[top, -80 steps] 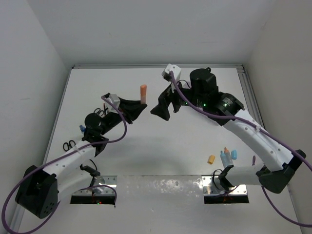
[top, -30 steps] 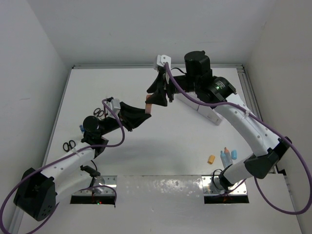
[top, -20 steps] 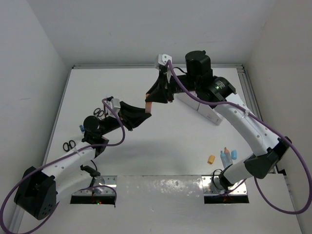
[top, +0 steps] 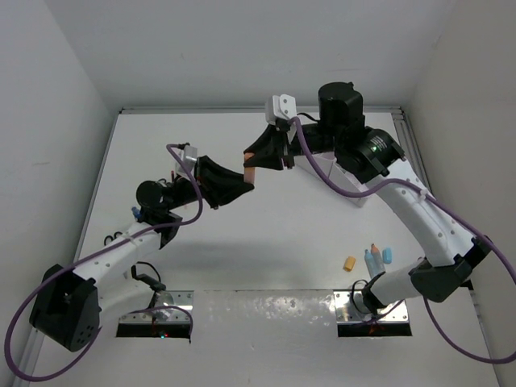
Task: Sort the stationery into containers
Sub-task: Close the pen cap on the pen, then place the pen in the storage box.
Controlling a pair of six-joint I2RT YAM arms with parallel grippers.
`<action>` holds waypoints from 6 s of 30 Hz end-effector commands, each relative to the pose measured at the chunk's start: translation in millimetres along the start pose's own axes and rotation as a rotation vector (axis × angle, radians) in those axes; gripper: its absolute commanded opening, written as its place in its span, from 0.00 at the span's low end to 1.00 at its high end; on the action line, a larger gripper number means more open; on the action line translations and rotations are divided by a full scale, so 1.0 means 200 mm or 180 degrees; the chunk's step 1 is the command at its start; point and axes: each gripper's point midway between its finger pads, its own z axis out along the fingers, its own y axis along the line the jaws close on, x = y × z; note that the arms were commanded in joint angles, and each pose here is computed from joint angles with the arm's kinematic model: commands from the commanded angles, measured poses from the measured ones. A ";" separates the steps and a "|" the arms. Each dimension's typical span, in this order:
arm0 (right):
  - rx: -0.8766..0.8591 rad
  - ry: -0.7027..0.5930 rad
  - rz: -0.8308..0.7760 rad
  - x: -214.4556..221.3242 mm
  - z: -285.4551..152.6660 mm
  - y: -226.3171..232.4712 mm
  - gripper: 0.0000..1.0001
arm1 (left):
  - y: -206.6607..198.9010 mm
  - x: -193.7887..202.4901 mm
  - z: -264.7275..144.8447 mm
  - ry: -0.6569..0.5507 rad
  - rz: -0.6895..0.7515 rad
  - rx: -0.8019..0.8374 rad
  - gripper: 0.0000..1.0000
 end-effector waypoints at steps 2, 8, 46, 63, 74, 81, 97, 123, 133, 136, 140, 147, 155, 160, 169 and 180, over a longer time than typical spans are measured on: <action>-0.0569 0.0823 0.0701 0.43 -0.01 0.29 0.00 | -0.16 -0.50 0.05 -0.0835 0.0674 0.0259 0.00; -0.0620 0.0952 0.0912 0.52 -0.03 0.35 0.00 | -0.15 -0.57 0.05 -0.0968 0.0688 0.0182 0.00; -0.0819 0.0539 0.1844 0.91 0.10 0.48 0.00 | -0.24 -0.84 0.00 -0.1500 0.1218 0.0266 0.00; -0.0878 0.0806 0.2110 1.12 0.10 0.58 0.00 | -0.27 -0.84 -0.01 -0.1513 0.1422 0.0307 0.00; -0.0553 0.0625 0.1975 1.01 0.14 0.42 0.00 | -0.21 -0.77 0.00 -0.1336 0.1363 0.0228 0.00; -0.0373 0.0291 0.1779 0.81 0.16 0.31 0.26 | -0.12 -0.65 0.02 -0.1092 0.1268 0.0115 0.00; -0.0101 -0.0013 0.1600 0.65 0.07 0.20 0.50 | -0.11 -0.62 0.02 -0.1016 0.1258 0.0109 0.00; 0.0396 -0.0794 0.0660 -0.08 -0.05 -0.09 0.64 | -0.04 -0.23 0.06 -0.0198 0.1083 0.0183 0.00; 0.0144 -0.0975 0.0774 -0.10 0.06 -0.08 0.44 | -0.03 -0.19 0.07 -0.0143 0.1018 0.0181 0.00; 0.0094 -0.0937 0.0836 -0.07 0.09 -0.07 0.33 | -0.02 -0.19 0.07 -0.0154 0.1013 0.0153 0.00; 0.0095 -0.0899 0.0888 -0.04 0.10 -0.08 0.15 | -0.02 -0.19 0.07 -0.0182 0.1020 0.0140 0.00; 0.0141 -0.0817 0.0921 0.00 0.10 -0.08 0.06 | -0.03 -0.21 0.07 -0.0213 0.1014 0.0108 0.00; 0.0221 -0.0657 0.0892 0.06 0.08 -0.07 0.00 | -0.01 -0.23 0.07 -0.0270 0.0969 0.0014 0.00; 0.0274 -0.0466 0.0798 0.15 0.06 -0.03 0.23 | 0.00 -0.27 0.05 -0.0380 0.0869 -0.0008 0.00; 0.0361 -0.0301 0.0801 0.21 0.05 -0.05 0.24 | -0.02 -0.27 0.05 -0.0364 0.0922 0.0050 0.00; 0.0256 -0.0290 0.0778 0.21 0.07 -0.04 0.00 | -0.03 -0.27 0.05 -0.0384 0.0942 0.0055 0.00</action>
